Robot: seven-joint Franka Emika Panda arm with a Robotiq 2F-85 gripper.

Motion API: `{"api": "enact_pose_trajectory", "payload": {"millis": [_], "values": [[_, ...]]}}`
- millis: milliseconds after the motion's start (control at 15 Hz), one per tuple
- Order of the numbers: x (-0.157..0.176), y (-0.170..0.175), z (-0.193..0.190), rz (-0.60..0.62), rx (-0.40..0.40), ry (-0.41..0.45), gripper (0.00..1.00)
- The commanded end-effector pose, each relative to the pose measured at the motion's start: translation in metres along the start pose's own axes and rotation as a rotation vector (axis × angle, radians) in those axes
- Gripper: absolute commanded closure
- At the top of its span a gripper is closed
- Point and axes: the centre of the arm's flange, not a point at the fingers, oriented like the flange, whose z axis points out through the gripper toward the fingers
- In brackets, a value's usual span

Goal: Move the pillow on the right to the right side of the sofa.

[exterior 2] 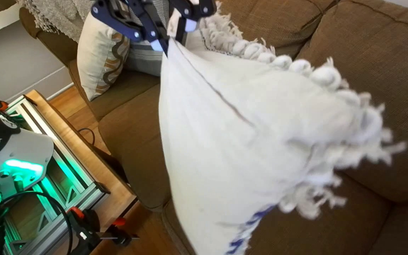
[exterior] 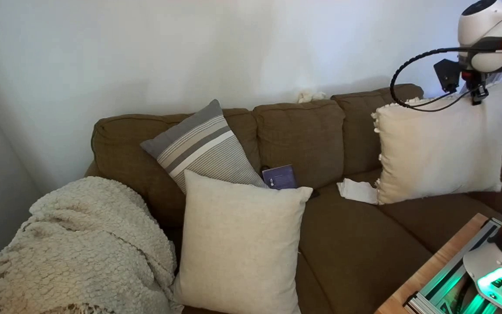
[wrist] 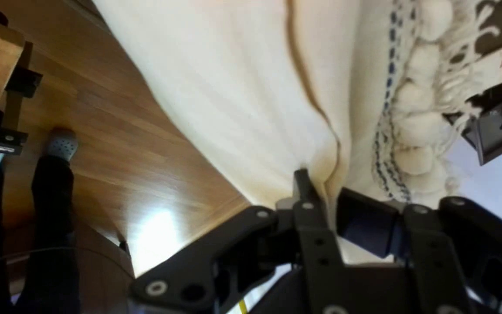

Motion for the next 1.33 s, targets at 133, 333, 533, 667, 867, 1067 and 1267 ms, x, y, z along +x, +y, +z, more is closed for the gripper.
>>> {"api": "enact_pose_trajectory", "payload": {"millis": [133,333,533,667,867,1067,1267], "values": [[-0.05,-0.019,0.011,-0.053,-0.02,0.047,0.54],[-0.118,0.01,0.045,-0.197,-0.055,0.021,0.32],[-0.174,0.046,0.073,-0.346,-0.093,-0.02,0.08],[-0.209,0.071,0.088,-0.472,-0.055,-0.078,0.0],[-0.254,0.108,0.096,-0.624,-0.007,-0.167,0.0],[-0.262,0.117,0.089,-0.644,-0.006,-0.195,0.0],[-0.282,0.132,0.097,-0.711,-0.008,-0.215,0.0]]}}
